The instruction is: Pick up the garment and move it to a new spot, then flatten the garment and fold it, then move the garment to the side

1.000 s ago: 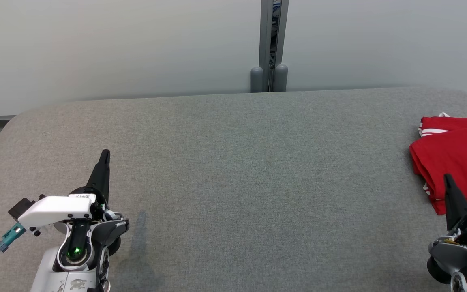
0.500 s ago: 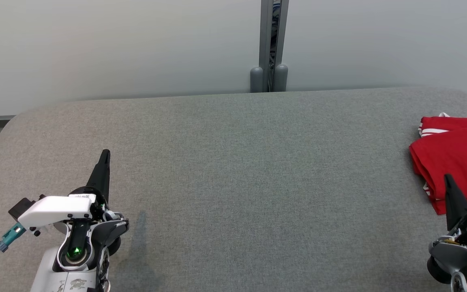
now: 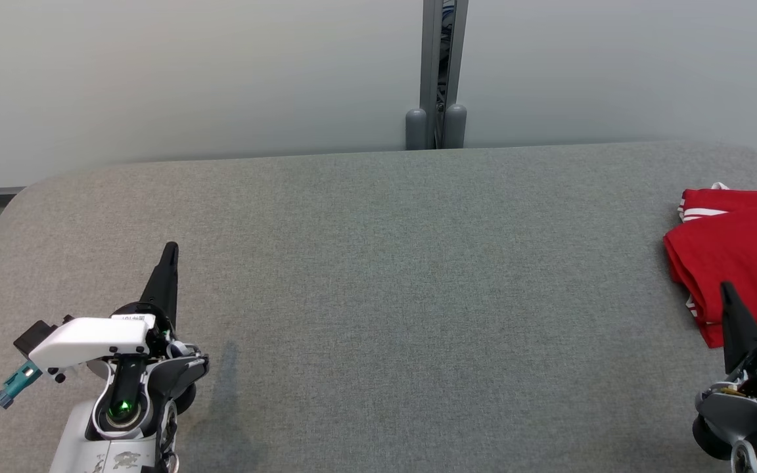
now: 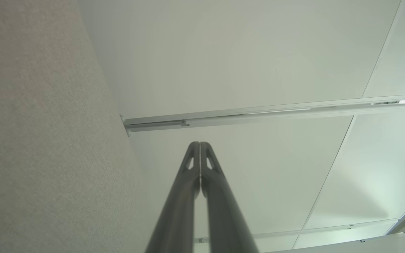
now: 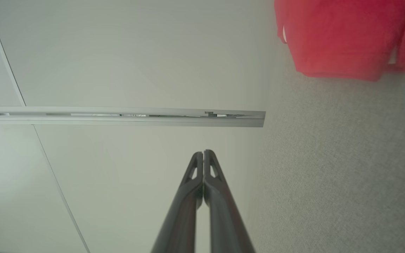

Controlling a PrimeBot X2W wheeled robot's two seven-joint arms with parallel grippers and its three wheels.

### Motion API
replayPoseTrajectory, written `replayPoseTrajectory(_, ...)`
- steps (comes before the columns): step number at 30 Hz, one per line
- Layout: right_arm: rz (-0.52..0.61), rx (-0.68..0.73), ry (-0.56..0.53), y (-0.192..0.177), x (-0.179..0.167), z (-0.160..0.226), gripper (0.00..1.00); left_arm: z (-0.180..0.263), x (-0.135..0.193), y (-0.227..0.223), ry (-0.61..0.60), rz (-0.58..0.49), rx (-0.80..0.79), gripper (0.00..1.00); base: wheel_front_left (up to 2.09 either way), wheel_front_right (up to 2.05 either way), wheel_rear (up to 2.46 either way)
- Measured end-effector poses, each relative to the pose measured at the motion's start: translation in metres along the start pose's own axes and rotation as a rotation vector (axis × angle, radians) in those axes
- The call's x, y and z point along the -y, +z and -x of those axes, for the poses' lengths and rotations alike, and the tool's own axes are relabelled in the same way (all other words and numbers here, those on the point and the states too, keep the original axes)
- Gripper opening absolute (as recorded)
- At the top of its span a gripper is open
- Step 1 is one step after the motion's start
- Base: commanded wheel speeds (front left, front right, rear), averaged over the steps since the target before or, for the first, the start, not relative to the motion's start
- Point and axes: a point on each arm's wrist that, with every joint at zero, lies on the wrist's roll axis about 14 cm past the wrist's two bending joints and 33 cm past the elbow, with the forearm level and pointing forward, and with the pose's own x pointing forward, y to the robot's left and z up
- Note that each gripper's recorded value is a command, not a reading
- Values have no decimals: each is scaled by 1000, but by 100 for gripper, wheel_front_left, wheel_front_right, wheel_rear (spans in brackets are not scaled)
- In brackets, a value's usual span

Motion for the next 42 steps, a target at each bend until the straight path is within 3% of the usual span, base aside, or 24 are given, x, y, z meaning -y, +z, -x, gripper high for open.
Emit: replayPoseTrajectory(42, 0, 1, 0, 0, 0, 0, 0, 0, 0, 0, 0, -2, -1, 0, 0, 0, 0)
